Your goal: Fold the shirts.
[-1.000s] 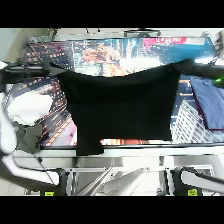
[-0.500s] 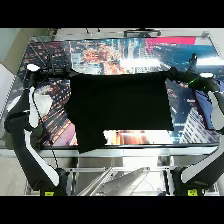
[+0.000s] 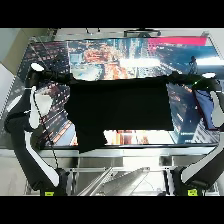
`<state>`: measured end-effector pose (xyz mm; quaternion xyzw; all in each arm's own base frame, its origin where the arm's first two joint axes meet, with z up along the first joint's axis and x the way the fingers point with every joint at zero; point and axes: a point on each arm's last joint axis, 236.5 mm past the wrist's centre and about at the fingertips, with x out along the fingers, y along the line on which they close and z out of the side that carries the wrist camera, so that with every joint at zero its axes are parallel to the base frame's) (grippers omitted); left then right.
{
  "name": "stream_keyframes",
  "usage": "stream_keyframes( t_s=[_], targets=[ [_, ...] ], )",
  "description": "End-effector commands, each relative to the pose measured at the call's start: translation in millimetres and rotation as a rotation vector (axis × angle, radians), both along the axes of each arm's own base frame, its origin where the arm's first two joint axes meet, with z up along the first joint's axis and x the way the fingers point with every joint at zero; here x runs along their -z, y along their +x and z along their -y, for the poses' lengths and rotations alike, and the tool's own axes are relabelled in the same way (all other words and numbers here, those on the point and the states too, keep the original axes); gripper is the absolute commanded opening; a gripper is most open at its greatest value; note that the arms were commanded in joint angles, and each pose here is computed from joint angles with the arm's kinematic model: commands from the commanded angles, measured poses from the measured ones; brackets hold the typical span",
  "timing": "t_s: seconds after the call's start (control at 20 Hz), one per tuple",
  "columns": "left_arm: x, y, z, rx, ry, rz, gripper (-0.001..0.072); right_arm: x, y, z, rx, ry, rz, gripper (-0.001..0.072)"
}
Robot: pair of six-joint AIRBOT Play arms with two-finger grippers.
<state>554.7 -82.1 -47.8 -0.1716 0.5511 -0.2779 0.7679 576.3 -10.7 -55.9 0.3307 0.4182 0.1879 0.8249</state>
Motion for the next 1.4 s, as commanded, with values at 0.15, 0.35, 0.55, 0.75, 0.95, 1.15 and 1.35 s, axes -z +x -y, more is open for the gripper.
stream_keyframes(
  t_s=[0.15,0.35,0.55,0.75,0.95,1.15,1.35],
  targets=[
    [28,-22,-20,-0.053,0.158,-0.155,0.0008,20,-10,3,-0.035,-0.042,-0.048,0.0020],
    [33,-31,-12,-0.050,0.153,-0.212,0.0008,27,-15,7,-0.040,-0.074,-0.072,0.0019],
    [45,-32,-2,-0.034,0.154,-0.224,0.0008,34,-19,8,-0.049,-0.103,-0.100,0.0020],
    [41,-32,2,-0.027,0.149,-0.219,0.0277,32,-21,5,-0.061,-0.099,-0.100,0.0206],
    [5,-36,-10,-0.071,0.142,-0.212,0.0340,5,-27,10,-0.056,-0.130,-0.106,0.0229],
    [-55,-56,-33,-0.111,0.151,-0.209,0.0338,-24,-75,74,0.038,-0.453,-0.293,0.0396],
    [-65,-123,-54,-0.107,0.268,-0.317,0.0337,-21,-147,73,-0.055,-0.476,-0.507,0.0437]
  ],
)
